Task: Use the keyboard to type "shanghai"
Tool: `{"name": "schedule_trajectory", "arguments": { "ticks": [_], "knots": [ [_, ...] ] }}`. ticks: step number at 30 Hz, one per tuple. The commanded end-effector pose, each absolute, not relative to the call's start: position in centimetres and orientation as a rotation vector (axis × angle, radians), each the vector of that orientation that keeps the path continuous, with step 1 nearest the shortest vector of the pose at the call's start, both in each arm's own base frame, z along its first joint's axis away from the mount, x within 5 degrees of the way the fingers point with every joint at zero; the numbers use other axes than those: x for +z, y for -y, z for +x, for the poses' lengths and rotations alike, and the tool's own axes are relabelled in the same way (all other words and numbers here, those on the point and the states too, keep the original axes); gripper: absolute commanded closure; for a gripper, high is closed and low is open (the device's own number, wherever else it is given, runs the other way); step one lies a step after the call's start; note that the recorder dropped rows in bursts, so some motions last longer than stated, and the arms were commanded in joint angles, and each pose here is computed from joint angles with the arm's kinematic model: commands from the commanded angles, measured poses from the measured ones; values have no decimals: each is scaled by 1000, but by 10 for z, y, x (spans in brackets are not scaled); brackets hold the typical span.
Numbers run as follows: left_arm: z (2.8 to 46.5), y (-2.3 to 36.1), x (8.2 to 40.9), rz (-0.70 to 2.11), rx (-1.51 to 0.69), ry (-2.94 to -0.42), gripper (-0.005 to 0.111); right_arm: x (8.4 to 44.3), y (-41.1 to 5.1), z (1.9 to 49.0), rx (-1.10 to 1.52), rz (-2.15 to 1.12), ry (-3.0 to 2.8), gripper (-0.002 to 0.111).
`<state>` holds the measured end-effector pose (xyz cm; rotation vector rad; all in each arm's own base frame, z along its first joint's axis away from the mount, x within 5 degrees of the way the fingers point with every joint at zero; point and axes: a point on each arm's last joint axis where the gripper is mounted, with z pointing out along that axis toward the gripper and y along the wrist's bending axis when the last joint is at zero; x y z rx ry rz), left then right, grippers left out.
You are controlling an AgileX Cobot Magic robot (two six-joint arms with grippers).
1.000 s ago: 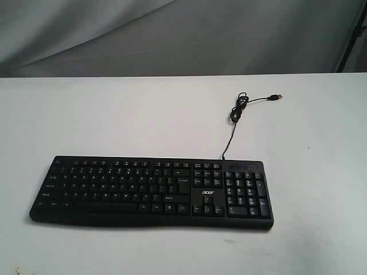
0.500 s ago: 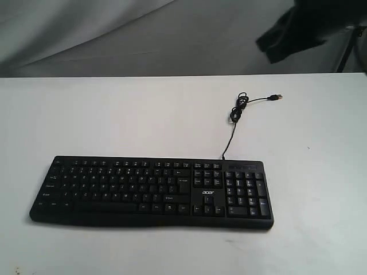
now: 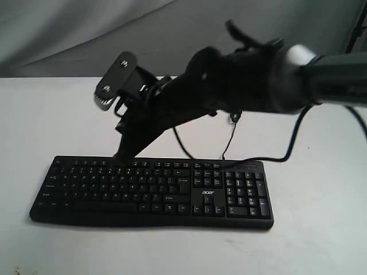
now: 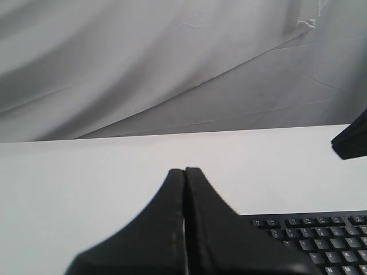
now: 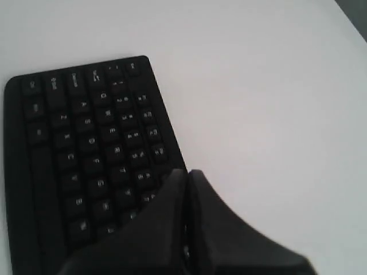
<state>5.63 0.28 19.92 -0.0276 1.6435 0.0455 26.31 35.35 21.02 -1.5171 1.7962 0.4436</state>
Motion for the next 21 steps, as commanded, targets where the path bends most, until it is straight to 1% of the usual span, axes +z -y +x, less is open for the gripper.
{"name": "schedule_trajectory", "arguments": {
  "ticks": [1,4,9,17,21],
  "knots": [
    [56,-2,199,-26,37,-1637,107,201,-385,254,535,-1521,-1803,108],
    [56,-2,199,-26,37,-1637,107,199,-408,255,645,-1558,-1843,108],
    [56,-2,199,-26,37,-1637,107,193,-438,269,664,-1543,-1839,108],
    [56,-2,199,-26,37,-1637,107,151,-459,261,610,-1711,-1895,108],
    [56,-2,199,-26,37,-1637,107,144,-464,253,597,-1744,-1883,108]
  ]
}}
